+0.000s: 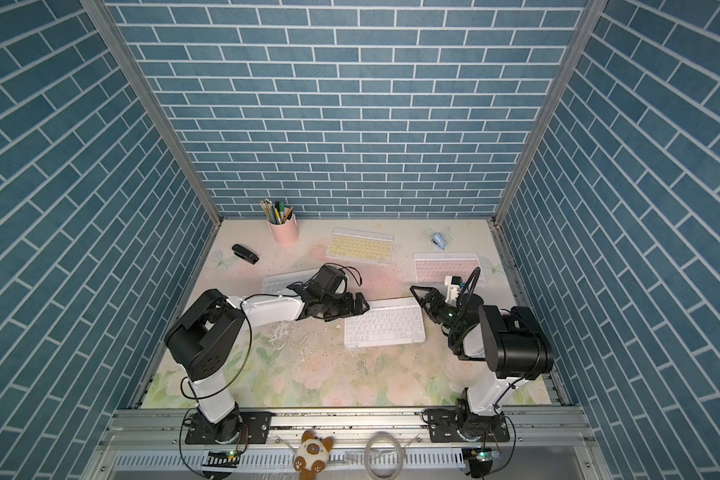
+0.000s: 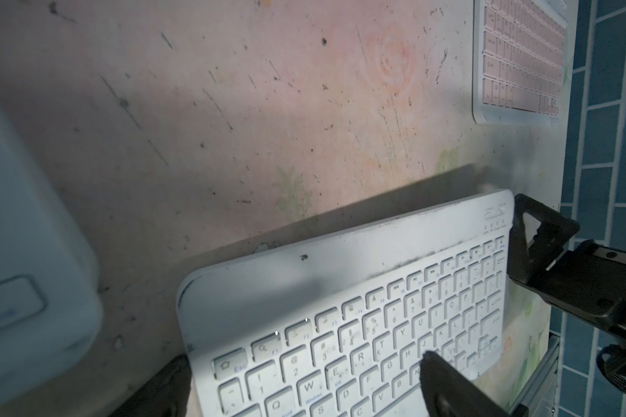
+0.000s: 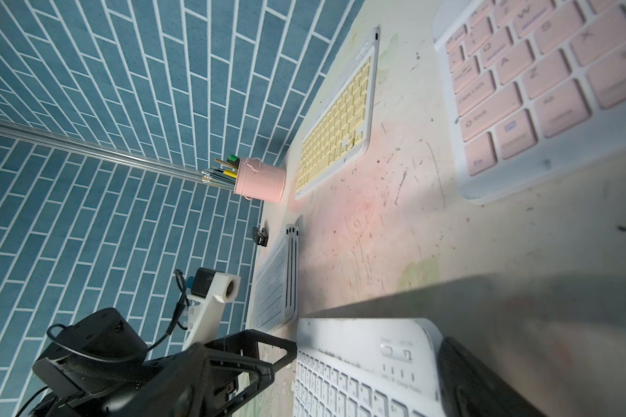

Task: Stack the numeric keypads
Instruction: Pick up the numeric keypad from the center of the board.

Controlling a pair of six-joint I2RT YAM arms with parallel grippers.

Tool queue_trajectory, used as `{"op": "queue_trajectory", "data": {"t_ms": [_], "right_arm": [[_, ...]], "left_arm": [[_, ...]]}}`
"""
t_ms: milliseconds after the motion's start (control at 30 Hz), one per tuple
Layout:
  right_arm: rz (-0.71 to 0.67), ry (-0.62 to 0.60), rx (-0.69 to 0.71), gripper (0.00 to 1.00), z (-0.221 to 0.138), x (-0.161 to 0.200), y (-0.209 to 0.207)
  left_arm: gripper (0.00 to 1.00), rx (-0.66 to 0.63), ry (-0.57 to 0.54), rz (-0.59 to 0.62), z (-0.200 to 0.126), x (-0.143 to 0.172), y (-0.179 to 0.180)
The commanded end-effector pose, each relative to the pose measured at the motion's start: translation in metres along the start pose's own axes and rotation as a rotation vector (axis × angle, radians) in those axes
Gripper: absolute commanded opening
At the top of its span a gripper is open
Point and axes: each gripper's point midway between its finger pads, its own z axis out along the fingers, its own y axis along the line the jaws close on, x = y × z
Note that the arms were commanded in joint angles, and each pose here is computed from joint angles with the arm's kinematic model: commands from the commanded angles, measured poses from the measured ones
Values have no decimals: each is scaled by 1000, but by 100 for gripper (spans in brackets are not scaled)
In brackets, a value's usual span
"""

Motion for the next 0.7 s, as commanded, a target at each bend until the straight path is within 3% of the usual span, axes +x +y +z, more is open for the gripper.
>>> {"op": "queue_trajectory", "data": {"t_ms": [0, 667], "right_arm": [[31, 92, -104, 99, 2, 24, 34], [68, -1, -70, 99, 7, 24, 54]], "left_arm": [[99, 12, 61, 10, 9, 15, -1], [100, 161, 0, 5, 6, 10, -27]]}}
